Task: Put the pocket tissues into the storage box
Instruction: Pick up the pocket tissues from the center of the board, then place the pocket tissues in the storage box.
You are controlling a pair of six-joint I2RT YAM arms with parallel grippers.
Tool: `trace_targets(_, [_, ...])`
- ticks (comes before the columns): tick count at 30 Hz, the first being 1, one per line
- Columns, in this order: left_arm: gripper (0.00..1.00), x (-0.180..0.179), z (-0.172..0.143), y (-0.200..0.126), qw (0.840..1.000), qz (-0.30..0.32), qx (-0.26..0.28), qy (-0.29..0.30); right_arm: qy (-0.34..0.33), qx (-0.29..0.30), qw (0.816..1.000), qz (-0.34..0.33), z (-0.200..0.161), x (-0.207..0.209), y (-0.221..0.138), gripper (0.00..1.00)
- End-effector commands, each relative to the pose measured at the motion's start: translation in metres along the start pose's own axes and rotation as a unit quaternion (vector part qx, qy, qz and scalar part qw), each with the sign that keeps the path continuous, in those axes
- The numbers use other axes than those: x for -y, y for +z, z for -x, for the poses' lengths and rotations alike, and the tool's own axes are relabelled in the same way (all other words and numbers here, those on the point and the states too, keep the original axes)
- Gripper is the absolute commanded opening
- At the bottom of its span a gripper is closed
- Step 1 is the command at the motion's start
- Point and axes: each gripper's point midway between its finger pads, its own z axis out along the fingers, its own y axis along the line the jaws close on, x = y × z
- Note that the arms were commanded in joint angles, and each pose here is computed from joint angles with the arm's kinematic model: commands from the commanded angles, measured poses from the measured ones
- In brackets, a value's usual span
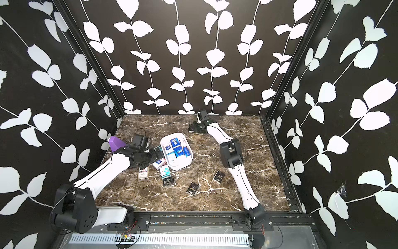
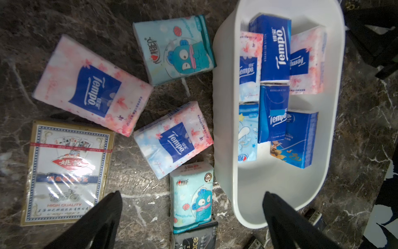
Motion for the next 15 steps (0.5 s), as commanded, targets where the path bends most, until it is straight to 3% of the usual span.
trace_targets(1, [0.99, 0.000, 0.006, 0.003, 1.000, -0.006, 0.009, 0.002, -0.026, 0.010, 0.999, 0.046, 0.016, -0.042, -0.059, 0.00])
trace_targets(8, [0.99, 0.001, 0.011, 0.002, 1.000, -0.005, 0.016, -0.014, -0.057, -0.037, 0.996, 0.060, -0.037, -0.070, -0.106, 0.02])
trace_targets(15, [0.99, -0.011, 0.012, -0.008, 0.999, 0.013, 0.029, -0.026, -0.099, -0.087, 0.990, 0.050, -0.106, -0.099, -0.111, 0.04])
